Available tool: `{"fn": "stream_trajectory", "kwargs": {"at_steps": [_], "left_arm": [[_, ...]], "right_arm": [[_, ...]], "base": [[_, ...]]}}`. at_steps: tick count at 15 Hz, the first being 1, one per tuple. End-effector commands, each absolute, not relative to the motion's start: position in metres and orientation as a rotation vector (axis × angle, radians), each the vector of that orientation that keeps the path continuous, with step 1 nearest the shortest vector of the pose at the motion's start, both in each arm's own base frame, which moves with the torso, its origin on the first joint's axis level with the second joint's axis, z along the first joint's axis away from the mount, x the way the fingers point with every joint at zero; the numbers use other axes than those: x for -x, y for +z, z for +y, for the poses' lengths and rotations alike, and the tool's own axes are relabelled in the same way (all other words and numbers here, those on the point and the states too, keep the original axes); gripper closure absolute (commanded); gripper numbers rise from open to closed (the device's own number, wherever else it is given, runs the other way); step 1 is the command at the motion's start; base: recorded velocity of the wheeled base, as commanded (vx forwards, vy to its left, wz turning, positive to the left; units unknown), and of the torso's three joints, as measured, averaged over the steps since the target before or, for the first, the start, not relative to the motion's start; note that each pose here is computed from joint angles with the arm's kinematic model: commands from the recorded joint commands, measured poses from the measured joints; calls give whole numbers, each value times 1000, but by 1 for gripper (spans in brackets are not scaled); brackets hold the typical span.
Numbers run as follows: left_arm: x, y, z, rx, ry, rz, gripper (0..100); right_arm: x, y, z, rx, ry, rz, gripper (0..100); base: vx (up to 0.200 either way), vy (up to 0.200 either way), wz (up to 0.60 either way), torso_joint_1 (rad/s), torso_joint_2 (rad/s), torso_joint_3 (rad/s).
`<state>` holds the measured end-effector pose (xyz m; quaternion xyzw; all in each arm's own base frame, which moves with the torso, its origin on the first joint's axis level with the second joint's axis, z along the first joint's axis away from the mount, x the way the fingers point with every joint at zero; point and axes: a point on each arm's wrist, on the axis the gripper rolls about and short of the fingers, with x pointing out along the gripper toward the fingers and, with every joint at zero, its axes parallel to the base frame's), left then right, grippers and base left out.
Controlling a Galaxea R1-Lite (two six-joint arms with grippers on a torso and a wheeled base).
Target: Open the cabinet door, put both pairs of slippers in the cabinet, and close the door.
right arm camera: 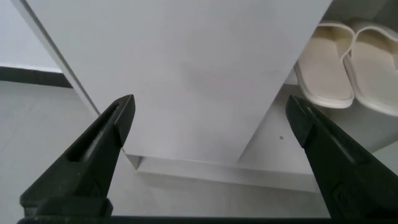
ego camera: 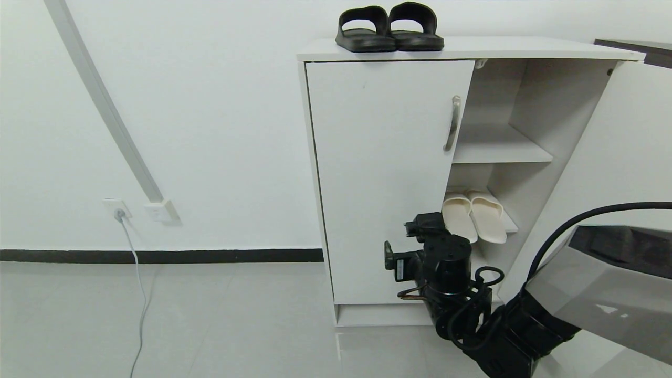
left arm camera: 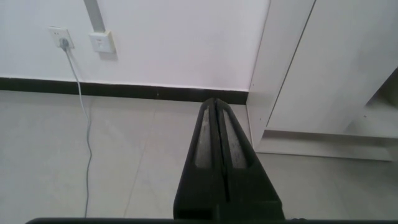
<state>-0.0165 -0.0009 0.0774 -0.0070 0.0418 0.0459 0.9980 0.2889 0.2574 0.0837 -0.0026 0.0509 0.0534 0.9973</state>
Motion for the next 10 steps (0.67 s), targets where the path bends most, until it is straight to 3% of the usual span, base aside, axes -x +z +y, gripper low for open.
{"fn": "stream_trajectory", "kwargs": {"at_steps": [1, 3, 5, 10], "left_arm": [[16, 77, -1, 15, 93, 84, 100], [16, 77, -1, 15, 93, 84, 100], [16, 77, -1, 15, 93, 84, 100], [16, 77, -1, 15, 93, 85, 100]], "right_arm": [[-289, 82, 257, 8, 106, 105, 0], [-289, 81, 257, 12, 108, 108, 0], [-289, 82, 258, 10, 109, 107, 0], [-289, 79, 258, 14, 109, 112, 0]], "base": [[0, 0, 0, 0, 0, 0], [0, 0, 0, -4, -92, -94], [0, 0, 0, 0, -151, -322], [0, 0, 0, 41, -482, -370]]}}
